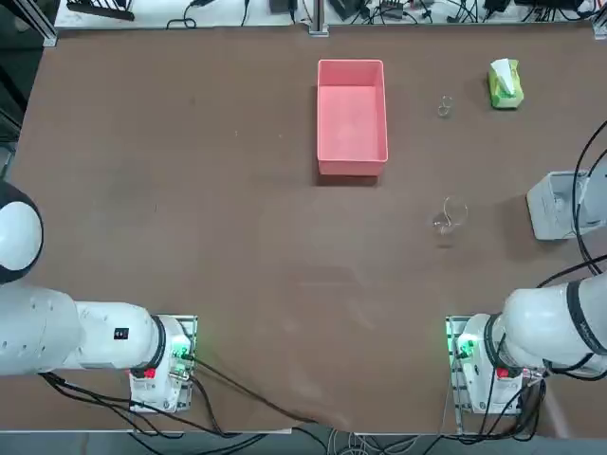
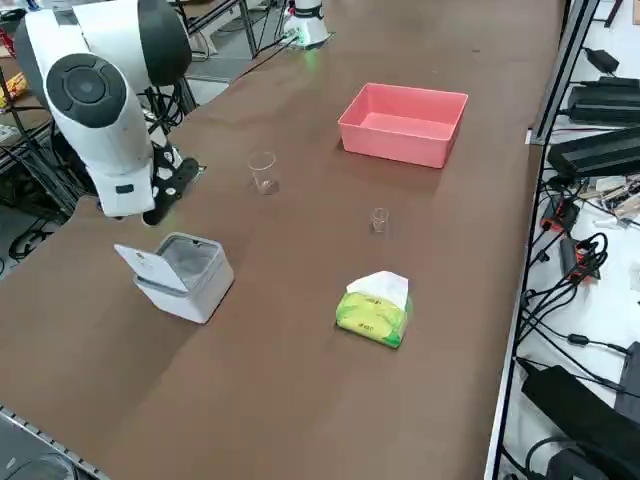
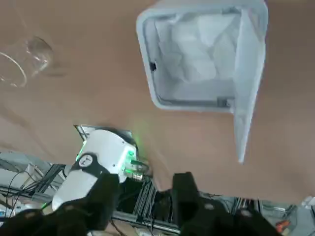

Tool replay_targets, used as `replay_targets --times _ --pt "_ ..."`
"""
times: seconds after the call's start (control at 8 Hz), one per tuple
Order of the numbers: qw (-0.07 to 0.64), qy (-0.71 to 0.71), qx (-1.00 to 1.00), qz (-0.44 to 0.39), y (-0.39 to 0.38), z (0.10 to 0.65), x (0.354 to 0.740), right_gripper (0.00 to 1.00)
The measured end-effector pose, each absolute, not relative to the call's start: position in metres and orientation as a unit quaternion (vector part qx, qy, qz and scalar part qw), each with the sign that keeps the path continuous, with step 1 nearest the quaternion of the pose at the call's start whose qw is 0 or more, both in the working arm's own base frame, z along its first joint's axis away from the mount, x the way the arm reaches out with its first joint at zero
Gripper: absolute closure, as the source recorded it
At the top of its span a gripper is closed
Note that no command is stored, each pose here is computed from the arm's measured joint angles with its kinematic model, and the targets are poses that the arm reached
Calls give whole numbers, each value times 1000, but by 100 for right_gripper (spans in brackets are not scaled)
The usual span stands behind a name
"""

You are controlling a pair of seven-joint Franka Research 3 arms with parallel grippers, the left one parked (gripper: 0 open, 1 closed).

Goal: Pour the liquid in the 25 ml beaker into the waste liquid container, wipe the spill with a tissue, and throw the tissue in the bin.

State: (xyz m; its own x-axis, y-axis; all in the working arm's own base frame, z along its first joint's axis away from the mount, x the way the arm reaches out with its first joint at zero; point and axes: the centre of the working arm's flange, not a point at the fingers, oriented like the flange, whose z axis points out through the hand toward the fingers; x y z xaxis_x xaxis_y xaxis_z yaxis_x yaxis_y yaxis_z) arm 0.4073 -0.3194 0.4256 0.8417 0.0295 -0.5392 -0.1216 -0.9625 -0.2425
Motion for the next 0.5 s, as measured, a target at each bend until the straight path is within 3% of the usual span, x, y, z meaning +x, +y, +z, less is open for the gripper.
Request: replay_targets --times 0.12,0.25,0.5 --pt "138 14 -956 260 -309 432 422 9" --pt "140 -1 -961 238 -294 440 440 0" --pt "134 -40 -969 204 -252 456 485 0"
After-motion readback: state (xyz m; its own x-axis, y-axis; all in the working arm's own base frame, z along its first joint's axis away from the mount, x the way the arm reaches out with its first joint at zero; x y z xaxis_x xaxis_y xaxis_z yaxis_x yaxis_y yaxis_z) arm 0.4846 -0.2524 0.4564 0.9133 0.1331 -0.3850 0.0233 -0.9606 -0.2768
